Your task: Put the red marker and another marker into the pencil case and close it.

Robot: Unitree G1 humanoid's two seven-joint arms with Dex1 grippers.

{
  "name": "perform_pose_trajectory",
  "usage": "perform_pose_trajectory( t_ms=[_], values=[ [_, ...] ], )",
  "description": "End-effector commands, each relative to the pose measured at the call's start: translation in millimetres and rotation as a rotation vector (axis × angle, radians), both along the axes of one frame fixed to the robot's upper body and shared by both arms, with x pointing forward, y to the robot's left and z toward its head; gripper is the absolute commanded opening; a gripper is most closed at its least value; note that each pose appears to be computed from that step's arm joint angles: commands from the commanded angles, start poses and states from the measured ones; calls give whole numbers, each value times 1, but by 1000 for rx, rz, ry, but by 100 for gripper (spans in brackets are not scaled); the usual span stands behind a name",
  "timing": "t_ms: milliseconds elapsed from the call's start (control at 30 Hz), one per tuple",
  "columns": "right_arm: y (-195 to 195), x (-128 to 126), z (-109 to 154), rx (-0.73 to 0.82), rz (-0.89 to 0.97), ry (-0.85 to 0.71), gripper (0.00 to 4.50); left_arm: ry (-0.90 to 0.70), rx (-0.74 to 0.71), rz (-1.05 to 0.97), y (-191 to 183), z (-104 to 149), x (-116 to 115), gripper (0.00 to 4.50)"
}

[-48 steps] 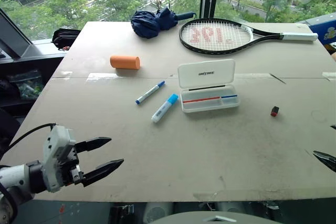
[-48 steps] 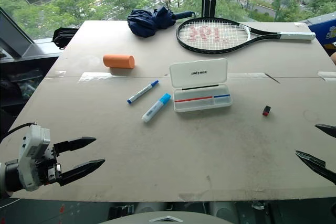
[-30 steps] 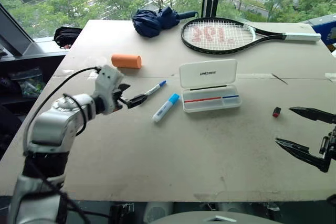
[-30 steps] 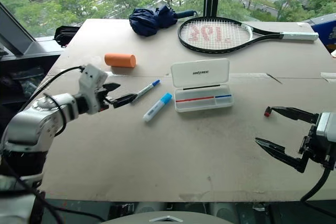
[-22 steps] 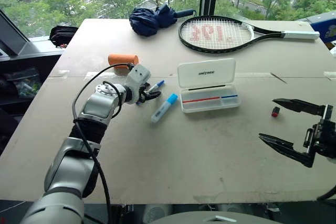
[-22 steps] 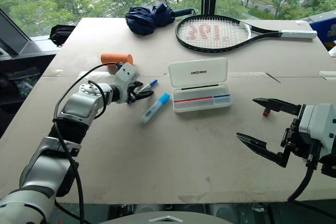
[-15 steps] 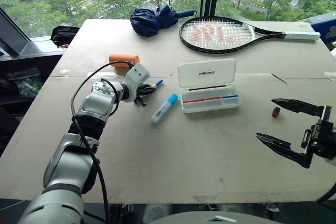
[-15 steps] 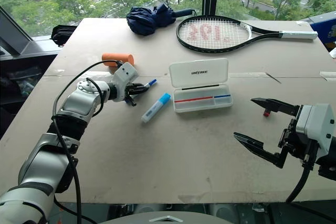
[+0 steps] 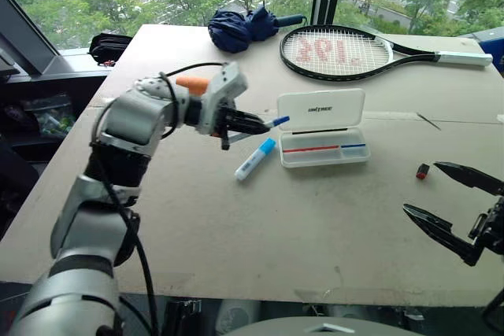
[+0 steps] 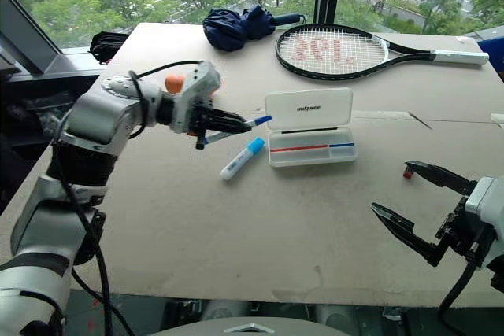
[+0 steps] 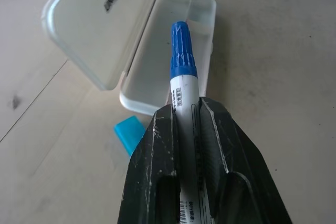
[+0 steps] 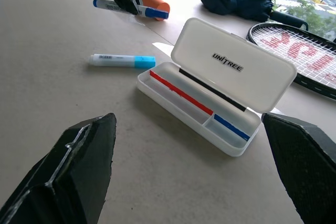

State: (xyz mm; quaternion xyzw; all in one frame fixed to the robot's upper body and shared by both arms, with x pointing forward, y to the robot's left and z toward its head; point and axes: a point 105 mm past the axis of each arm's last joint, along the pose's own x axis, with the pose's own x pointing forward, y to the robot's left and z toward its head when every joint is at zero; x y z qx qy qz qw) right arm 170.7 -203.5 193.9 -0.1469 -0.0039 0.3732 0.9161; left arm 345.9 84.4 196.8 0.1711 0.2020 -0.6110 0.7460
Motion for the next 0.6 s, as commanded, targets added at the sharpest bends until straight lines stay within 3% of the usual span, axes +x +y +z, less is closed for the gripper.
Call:
perform_pose_trajectory(
  t_ms=[33,233,600],
  values=[
    [-1,-6,11,-27,-30,-64,450,-62,43,22,-27,3,22,1],
    [1,-9,12,-31,-52,-75,450,-162,101,-2,-60,-8,47,1],
    [5,-17,9,-30,-83,-72,450,-233,183,-76,-94,-36,57,1]
  ],
)
